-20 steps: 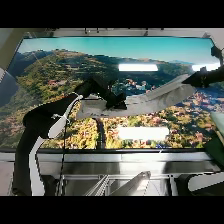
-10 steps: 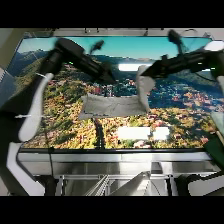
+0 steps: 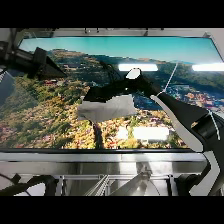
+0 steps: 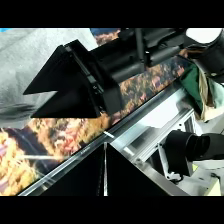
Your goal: Fold the shirts.
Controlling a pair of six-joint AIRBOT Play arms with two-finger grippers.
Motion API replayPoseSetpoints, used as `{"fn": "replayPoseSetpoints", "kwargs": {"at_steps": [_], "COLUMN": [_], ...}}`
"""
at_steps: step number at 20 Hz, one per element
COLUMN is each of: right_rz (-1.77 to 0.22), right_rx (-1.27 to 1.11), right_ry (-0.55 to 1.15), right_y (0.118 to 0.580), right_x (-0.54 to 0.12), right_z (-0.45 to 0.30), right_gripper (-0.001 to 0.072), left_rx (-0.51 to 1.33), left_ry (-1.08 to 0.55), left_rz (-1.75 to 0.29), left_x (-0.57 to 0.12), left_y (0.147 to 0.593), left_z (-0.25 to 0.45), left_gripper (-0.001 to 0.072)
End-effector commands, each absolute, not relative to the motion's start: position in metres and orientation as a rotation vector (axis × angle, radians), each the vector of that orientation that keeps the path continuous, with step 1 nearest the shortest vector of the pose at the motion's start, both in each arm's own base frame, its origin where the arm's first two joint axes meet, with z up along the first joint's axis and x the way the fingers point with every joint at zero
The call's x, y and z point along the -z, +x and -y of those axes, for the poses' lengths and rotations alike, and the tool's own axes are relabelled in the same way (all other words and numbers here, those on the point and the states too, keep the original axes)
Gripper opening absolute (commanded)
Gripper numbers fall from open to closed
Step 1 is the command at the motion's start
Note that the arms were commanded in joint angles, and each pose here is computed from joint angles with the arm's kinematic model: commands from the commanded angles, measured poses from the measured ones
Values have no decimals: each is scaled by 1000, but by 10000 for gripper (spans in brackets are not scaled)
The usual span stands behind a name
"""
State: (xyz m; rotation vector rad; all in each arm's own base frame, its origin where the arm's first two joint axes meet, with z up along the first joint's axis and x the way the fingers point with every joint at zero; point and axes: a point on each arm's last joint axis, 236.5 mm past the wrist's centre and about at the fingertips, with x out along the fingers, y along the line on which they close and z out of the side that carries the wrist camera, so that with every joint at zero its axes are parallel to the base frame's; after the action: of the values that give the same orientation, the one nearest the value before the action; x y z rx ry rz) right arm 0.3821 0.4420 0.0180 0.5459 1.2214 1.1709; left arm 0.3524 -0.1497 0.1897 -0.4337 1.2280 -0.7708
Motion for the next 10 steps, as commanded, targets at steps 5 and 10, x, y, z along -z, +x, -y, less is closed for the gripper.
{"fn": "replayPoseSetpoints", "kwargs": {"at_steps": [5,10], "right_rz": [-1312,-1424], "right_rx": [-1050,-549], "right_ry": [637,435], "right_y": [428,443], "right_x": [-46,-7], "right_z": [-302,-119], "right_gripper": [362,516], "left_rx": [687,679], "left_ry": [-479,-500], "left_rz": [-1187,-1206], "left_x": [-174,-157], "left_y": [311,283], "left_z": [126,130], "left_gripper": [23,23]}}
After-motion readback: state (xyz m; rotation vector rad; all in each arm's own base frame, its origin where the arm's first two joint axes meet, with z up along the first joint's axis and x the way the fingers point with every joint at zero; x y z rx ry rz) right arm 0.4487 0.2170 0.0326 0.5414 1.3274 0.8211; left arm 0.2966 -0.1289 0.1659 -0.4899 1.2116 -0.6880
